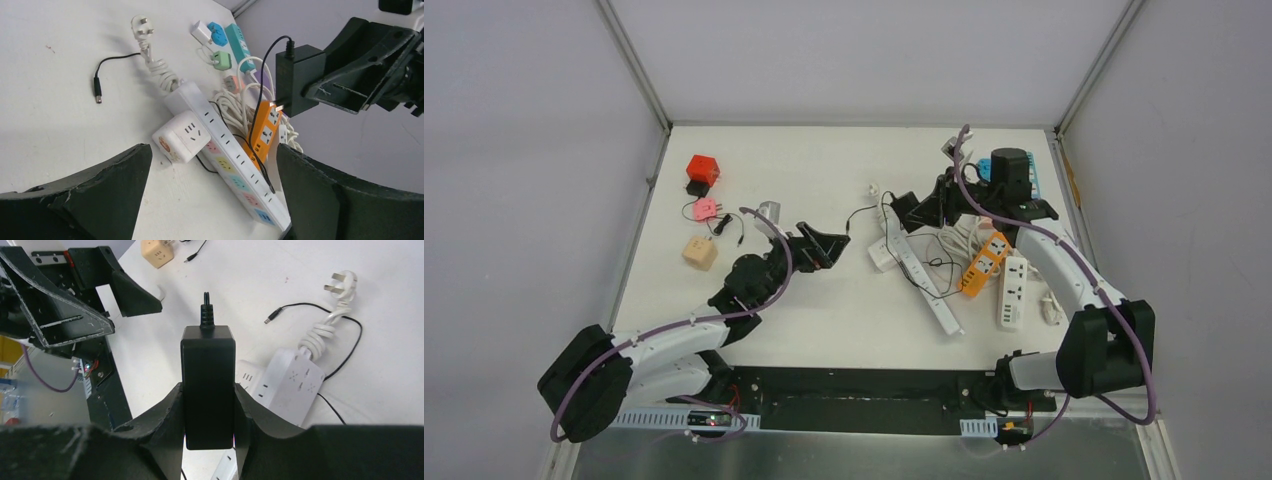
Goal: Pull the plug off the socket
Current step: Place the plug at the corner of the board.
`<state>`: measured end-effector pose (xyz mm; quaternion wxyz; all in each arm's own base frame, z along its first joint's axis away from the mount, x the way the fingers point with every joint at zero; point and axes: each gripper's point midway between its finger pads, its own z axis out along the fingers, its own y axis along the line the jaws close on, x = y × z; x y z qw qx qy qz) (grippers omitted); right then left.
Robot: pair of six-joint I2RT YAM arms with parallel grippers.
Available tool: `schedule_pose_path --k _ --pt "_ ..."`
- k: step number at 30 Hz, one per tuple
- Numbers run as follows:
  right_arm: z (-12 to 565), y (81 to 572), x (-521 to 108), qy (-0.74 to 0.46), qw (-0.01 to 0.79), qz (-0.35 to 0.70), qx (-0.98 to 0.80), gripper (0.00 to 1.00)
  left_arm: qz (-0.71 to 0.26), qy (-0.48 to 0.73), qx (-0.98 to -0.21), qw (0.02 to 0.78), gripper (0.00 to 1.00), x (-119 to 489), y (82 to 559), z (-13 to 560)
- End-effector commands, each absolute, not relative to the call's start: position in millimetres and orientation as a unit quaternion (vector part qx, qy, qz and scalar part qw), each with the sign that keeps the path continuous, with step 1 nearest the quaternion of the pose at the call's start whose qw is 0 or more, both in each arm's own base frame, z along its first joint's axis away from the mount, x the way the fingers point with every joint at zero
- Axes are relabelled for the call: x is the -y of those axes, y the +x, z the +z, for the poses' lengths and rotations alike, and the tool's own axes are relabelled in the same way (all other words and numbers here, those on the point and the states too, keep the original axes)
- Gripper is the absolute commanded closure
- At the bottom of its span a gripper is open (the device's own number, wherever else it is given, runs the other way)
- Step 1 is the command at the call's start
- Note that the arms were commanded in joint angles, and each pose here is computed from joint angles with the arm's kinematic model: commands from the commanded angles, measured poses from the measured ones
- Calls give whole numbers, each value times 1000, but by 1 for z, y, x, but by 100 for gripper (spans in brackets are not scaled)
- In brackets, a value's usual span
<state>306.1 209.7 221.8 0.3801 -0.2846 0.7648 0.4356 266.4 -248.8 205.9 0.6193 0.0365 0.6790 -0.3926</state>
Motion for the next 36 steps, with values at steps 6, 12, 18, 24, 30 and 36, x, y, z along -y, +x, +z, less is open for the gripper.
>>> schedule_pose_path --k 6,12,18,24,30,36 --pt "259 278 -226 -358 393 517 -671 100 -463 158 -627 606 8 279 235 243" --pt "260 267 -232 -369 372 550 -651 100 -524 159 -590 593 7 296 227 268" --pt "256 259 -239 -379 353 565 -643 100 -543 136 -579 593 1 303 235 286" --pt "252 254 -245 -386 338 575 -637 100 -566 112 -567 588 1 312 246 300" --pt "249 250 -249 -390 326 582 -635 100 -609 117 -543 566 1 333 249 308" --pt "248 249 -251 -391 320 585 -634 100 -620 118 -536 561 9 341 254 311"
